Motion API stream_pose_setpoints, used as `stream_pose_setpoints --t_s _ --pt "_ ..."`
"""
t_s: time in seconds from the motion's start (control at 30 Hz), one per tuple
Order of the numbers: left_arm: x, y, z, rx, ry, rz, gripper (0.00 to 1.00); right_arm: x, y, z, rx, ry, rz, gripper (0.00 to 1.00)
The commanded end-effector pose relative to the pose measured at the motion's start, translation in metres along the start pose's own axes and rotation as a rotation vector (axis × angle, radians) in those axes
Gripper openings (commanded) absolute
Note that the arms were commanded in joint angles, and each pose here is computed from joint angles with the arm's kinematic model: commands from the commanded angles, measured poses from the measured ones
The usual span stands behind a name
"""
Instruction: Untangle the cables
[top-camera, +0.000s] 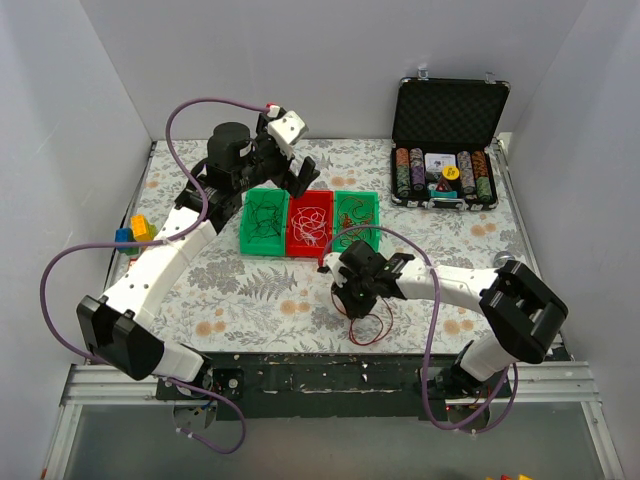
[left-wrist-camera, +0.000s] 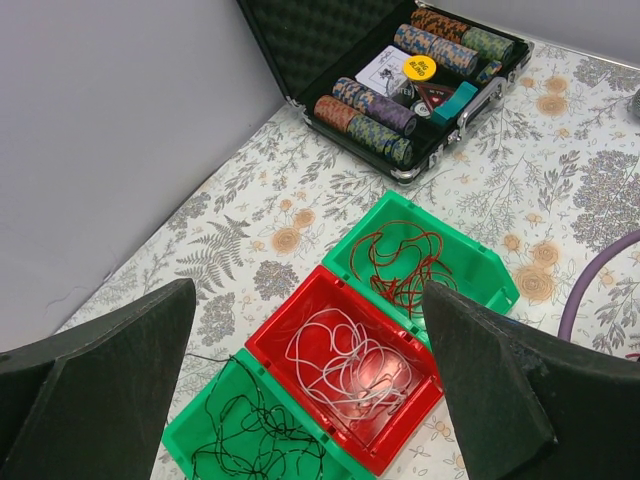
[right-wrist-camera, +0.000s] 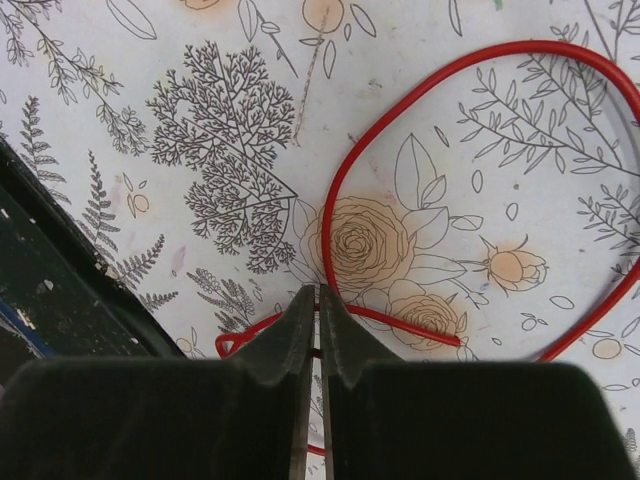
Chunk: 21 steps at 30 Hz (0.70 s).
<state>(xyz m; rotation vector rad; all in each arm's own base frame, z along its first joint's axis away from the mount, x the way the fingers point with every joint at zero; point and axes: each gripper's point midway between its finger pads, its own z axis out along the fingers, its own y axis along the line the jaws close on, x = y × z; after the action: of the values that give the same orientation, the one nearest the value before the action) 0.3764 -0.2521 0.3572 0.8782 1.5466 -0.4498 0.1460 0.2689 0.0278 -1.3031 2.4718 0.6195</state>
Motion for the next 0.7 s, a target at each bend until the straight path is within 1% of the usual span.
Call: stream_pose_setpoints --t_s 0.0,0.03,0.1,0.23,0.3,0.4,0.43,0.5,0.53,0.63,0.67 --pt "-0.024 0.002 -0.017 -0.017 -0.063 0.031 0.98 -0.021 -0.002 -0.011 0.042 -0.057 -0.024 0.04" --pt "-0.023 0.002 -0.018 -0.017 -0.063 0.033 0.98 -0.026 -0.003 -0.014 0.052 -0.075 -0.025 0.01" --pt "-0.024 0.002 -0.017 -0.016 -0.065 0.030 0.98 -0.034 -0.006 -0.019 0.080 -0.113 -0.017 0.01" --pt "-0.024 0.002 -0.017 -0.015 -0.066 0.038 0.98 -0.065 -0.012 -0.040 0.145 -0.254 -0.003 0.01" --pt "-0.025 0.003 -0.017 -0.018 -0.069 0.047 0.98 -0.073 -0.014 -0.050 0.169 -0.300 -0.002 0.01" --pt "-0.026 0.004 -0.017 -0.022 -0.071 0.054 0.98 -0.072 -0.019 -0.056 0.193 -0.314 0.014 0.01" --pt "-0.026 0.003 -0.018 -0.020 -0.071 0.057 0.98 -0.068 -0.009 -0.053 0.134 -0.296 -0.001 0.05" --pt "-0.025 0.003 -0.018 -0.017 -0.070 0.058 0.98 -0.052 0.000 -0.047 0.075 -0.221 -0.008 0.36" --pt "-0.024 0.002 -0.018 -0.015 -0.068 0.059 0.98 -0.045 0.003 -0.045 0.054 -0.191 -0.005 0.43" --pt "-0.023 0.000 -0.018 -0.007 -0.069 0.060 0.98 -0.031 0.006 -0.040 0.035 -0.137 0.005 0.77" --pt "-0.023 0.000 -0.018 -0.005 -0.071 0.061 0.98 -0.028 0.006 -0.040 0.034 -0.133 0.006 0.84"
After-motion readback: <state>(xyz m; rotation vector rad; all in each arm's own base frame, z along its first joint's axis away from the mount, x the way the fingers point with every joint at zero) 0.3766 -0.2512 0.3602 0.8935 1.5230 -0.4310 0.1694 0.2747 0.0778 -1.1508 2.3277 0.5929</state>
